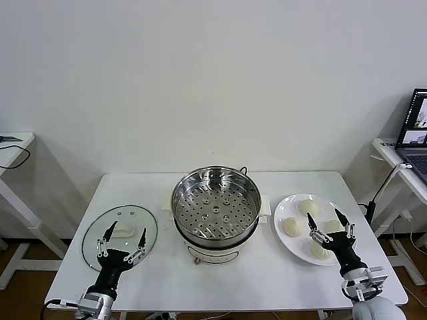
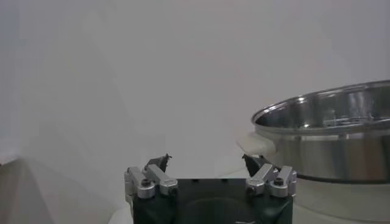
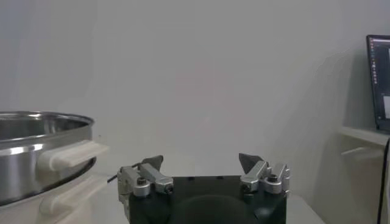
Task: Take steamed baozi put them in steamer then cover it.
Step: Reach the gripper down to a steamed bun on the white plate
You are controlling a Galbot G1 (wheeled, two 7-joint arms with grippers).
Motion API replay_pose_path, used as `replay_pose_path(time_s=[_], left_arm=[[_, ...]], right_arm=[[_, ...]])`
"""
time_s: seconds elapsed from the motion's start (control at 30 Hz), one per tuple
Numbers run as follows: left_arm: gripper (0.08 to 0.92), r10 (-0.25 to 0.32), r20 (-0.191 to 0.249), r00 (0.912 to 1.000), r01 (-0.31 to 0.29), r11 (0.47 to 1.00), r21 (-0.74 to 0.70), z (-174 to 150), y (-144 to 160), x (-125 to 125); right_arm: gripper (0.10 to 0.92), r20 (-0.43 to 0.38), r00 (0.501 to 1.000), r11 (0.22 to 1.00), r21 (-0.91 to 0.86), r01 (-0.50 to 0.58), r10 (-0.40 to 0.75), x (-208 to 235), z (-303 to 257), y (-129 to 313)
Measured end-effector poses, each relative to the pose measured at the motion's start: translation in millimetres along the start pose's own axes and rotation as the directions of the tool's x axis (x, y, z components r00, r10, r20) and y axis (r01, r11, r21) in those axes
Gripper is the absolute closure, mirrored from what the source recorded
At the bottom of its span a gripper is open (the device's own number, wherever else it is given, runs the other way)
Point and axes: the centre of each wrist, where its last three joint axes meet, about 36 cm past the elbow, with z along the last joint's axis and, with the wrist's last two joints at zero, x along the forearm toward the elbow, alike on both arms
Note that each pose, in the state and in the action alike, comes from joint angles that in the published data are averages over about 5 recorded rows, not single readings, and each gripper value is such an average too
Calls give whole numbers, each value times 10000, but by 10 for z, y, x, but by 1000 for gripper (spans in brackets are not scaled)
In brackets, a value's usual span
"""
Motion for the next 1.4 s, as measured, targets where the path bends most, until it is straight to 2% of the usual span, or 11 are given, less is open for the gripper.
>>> replay_pose_path(time_s=[0.2,0.43,0.6,0.8,1.03,1.23,1.4], left_arm=[[177,29,73,10000,-28,10000,-66,-30,14,-1],[177,74,187,9998,-71,9998,-183,-82,44,3],[177,103,284,9995,-97,9997,-206,-123,41,-2],[177,117,341,9994,-112,9998,-156,-159,11,13],[177,81,373,9993,-75,9998,-178,-202,0,42],[177,6,439,9990,1,9999,-164,-248,-6,51],[177,-62,484,9988,68,9999,-139,-282,-10,50]], right_arm=[[200,-197,9997,9984,551,133,-122,-100,-38,-89],[200,-774,9951,9644,2522,792,-615,-369,-204,-355],[200,-1598,9809,8844,4345,1708,-1109,-635,-372,-605],[200,-2926,9383,7284,6003,3303,-1843,-1029,-599,-871],[200,-4986,8285,5242,6487,5516,-2548,-1556,-905,-1075],[200,-6780,6817,3696,5800,7259,-2749,-2040,-1158,-1139],[200,-7894,5604,2646,5009,8240,-2506,-2438,-1353,-1141]])
